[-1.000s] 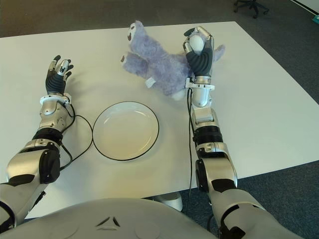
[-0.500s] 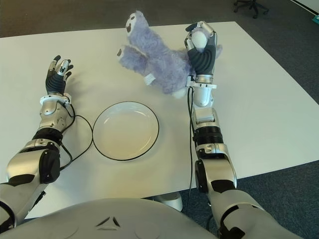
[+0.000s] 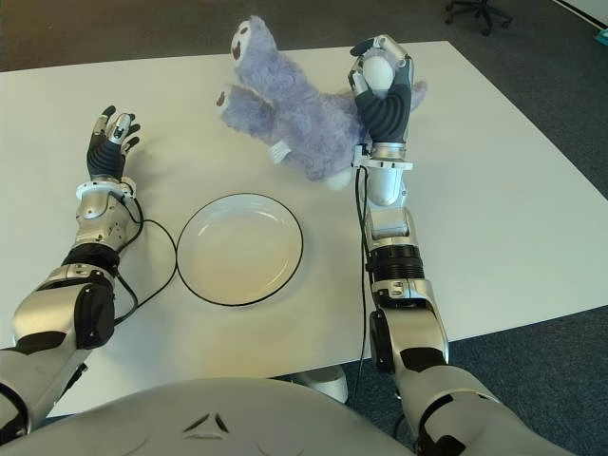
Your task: Put the doll into the plate.
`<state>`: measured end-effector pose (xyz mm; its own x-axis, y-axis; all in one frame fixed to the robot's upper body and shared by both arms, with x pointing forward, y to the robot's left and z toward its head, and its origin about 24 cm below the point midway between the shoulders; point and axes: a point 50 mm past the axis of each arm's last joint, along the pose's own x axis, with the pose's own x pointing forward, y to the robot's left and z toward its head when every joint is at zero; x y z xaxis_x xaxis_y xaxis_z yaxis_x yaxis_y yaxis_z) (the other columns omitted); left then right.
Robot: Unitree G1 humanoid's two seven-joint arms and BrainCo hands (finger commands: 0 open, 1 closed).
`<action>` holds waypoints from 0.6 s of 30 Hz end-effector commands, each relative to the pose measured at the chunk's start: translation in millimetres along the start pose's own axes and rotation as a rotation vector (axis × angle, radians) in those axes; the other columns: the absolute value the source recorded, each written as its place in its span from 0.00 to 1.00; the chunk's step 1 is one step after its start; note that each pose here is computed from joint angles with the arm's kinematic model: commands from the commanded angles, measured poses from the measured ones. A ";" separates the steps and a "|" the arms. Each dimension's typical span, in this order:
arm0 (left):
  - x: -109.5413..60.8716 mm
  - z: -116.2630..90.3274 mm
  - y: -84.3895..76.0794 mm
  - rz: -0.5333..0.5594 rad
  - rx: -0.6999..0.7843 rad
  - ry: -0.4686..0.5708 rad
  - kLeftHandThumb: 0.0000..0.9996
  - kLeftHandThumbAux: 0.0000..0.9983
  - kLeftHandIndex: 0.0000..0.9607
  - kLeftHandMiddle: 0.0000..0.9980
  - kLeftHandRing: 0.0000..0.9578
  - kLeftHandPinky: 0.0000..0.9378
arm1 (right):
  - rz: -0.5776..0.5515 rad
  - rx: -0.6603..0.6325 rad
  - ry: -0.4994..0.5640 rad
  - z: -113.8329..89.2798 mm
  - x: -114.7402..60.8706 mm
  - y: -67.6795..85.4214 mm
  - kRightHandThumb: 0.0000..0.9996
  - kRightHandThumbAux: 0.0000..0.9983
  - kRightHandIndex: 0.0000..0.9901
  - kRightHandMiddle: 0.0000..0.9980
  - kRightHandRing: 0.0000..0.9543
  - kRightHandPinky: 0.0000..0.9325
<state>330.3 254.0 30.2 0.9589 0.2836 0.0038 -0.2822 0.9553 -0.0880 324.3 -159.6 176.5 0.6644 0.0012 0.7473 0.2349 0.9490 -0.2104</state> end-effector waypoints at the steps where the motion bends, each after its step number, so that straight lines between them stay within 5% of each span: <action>1: -23.6 -42.5 2.6 0.017 -0.002 0.185 0.00 0.50 0.08 0.21 0.21 0.12 | 0.010 0.039 -0.018 5.5 -3.1 2.4 0.70 0.71 0.44 0.84 0.90 0.92; 18: -22.0 -42.2 -0.5 0.010 -0.007 0.190 0.00 0.50 0.09 0.21 0.20 0.13 | 0.044 0.018 -0.067 14.8 -5.9 9.4 0.70 0.72 0.44 0.84 0.90 0.90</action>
<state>333.6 251.8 31.9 0.9602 0.2792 0.0018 -0.2778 0.9561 -0.0936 314.5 -151.0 180.1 0.6300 0.0591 0.7744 0.2002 0.9511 -0.2354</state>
